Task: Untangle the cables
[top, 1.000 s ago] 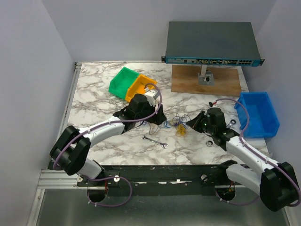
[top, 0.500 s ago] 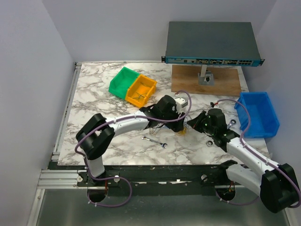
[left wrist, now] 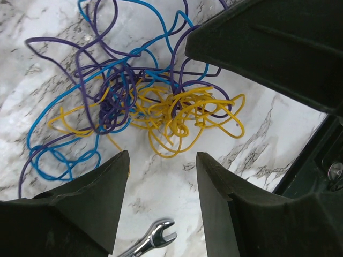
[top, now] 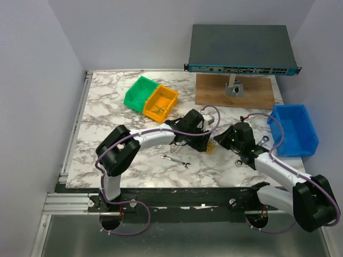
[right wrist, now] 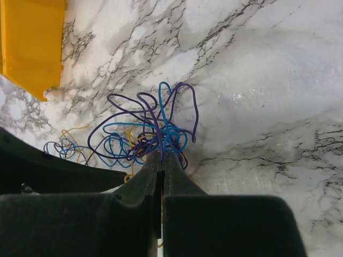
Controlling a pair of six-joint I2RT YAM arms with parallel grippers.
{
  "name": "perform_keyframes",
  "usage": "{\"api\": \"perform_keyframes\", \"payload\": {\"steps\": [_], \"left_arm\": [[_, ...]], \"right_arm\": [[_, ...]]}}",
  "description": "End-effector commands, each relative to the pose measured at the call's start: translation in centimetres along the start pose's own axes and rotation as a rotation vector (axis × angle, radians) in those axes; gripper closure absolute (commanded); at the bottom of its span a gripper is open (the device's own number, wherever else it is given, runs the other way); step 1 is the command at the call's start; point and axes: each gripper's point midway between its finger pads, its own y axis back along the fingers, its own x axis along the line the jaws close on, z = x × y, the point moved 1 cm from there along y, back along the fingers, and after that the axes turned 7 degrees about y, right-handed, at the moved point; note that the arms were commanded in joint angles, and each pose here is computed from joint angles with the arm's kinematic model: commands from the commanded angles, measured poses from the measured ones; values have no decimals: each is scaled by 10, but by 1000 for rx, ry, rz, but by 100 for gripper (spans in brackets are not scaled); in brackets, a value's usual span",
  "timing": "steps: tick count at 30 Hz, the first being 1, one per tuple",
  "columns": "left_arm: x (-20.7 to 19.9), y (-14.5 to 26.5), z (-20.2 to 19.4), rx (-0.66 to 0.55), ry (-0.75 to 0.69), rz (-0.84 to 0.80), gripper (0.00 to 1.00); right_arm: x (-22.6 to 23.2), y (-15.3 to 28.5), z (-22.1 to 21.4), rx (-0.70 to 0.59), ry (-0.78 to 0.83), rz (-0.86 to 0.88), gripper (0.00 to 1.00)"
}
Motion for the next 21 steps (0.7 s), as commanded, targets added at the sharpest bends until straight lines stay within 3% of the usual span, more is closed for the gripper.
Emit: {"api": "perform_keyframes", "payload": {"steps": [1, 6, 7, 10, 11, 16, 21], "left_arm": [[-12, -13, -4, 59, 29, -65, 45], [-16, -30, -14, 148, 51, -82, 47], [-17, -33, -14, 161, 56, -91, 54], [-15, -34, -13, 167, 61, -74, 95], [-12, -31, -12, 154, 56, -51, 100], [10, 3, 10, -19, 68, 21, 100], [57, 45, 27, -187, 242, 14, 100]], "right_arm": [[-3, -3, 11, -57, -10, -12, 99], [-5, -3, 10, -56, -5, -23, 99], [-5, -3, 11, -58, -7, -25, 99], [-7, -1, 15, -76, -15, -46, 99], [-9, 0, 18, -88, -11, -61, 99], [-43, 13, 40, -175, -15, -307, 99], [-73, 32, 60, -270, -56, -530, 99]]}}
